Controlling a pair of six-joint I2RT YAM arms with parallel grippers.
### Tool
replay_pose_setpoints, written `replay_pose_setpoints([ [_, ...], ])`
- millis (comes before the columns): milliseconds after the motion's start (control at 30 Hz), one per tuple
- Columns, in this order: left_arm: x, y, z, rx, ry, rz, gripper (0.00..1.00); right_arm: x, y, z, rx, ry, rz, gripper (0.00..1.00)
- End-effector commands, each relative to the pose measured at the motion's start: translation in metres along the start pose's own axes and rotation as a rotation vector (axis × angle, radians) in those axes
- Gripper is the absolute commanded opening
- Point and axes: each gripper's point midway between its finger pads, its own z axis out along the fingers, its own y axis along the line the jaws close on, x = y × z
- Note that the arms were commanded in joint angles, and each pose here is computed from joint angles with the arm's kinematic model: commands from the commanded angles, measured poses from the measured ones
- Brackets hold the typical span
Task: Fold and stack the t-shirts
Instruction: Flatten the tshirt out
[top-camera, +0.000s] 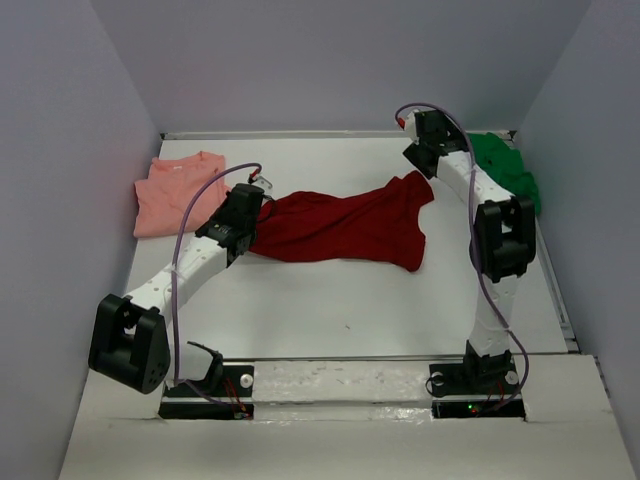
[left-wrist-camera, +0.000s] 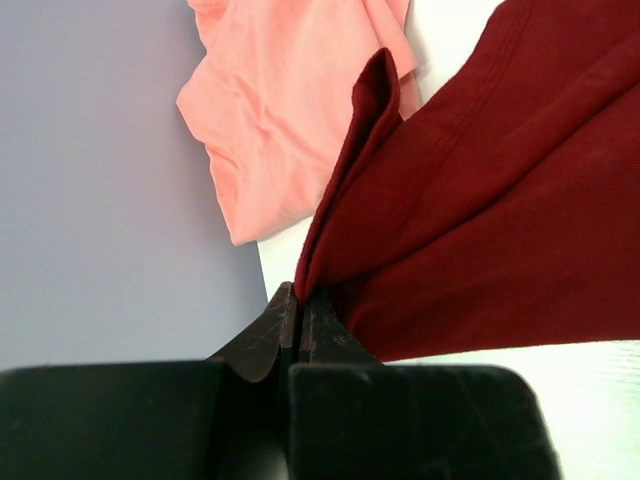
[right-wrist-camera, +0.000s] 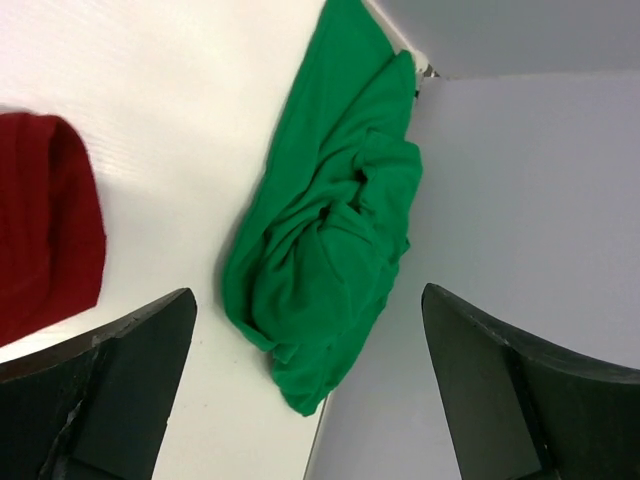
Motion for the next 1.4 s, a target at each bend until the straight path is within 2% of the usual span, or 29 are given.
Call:
replay_pose_setpoints([
  [0,-0.014,0.021,-0.011,-0.030,-0.035,-0.050,0.00,-0.020,-0.036,-0.053,-0.070,-0.119,0.155,0.97],
  [67,-0.015,0.021,-0.011,-0.029,-0.040,-0.056,0.00,-0.018,-0.019,-0.073,-0.207,-0.157,0.162,0.90],
  [100,-0.015,0.020,-0.011,-0.027,-0.040,-0.058,0.00,-0.008,-0.017,-0.096,-0.269,-0.155,0.154,0.80],
  [133,-0.016,0.020,-0.010,-0.023,-0.041,-0.058,0.00,0.002,-0.002,-0.106,-0.343,-0.144,0.149,0.76],
  [167,-0.017,0.020,-0.011,-0.022,-0.042,-0.062,0.00,0.009,0.010,-0.132,-0.459,-0.163,0.136,0.67],
  [300,-0.019,0.019,-0.011,-0.015,-0.046,-0.067,0.00,0.039,0.052,-0.186,-0.734,-0.160,0.122,0.60],
  [367,-0.019,0.018,-0.011,-0.011,-0.048,-0.069,0.00,0.051,0.065,-0.217,-0.842,-0.197,0.121,0.60],
  [467,-0.018,0.015,-0.010,-0.002,-0.047,-0.069,0.00,0.078,0.080,-0.240,-0.924,-0.166,0.088,0.62],
  [633,-0.019,0.012,-0.009,0.009,-0.048,-0.075,0.00,0.136,0.128,-0.232,-1.010,0.003,0.010,0.62],
  [767,-0.020,0.010,-0.009,0.016,-0.048,-0.079,0.00,0.152,0.152,-0.221,-1.061,0.069,-0.009,0.60],
  [1033,-0.018,0.008,-0.009,0.025,-0.047,-0.084,0.00,0.151,0.177,-0.200,-1.122,0.130,-0.008,0.57],
  [1367,-0.013,0.006,-0.009,0.026,-0.044,-0.080,0.00,0.128,0.197,-0.194,-1.172,0.118,-0.025,0.57],
])
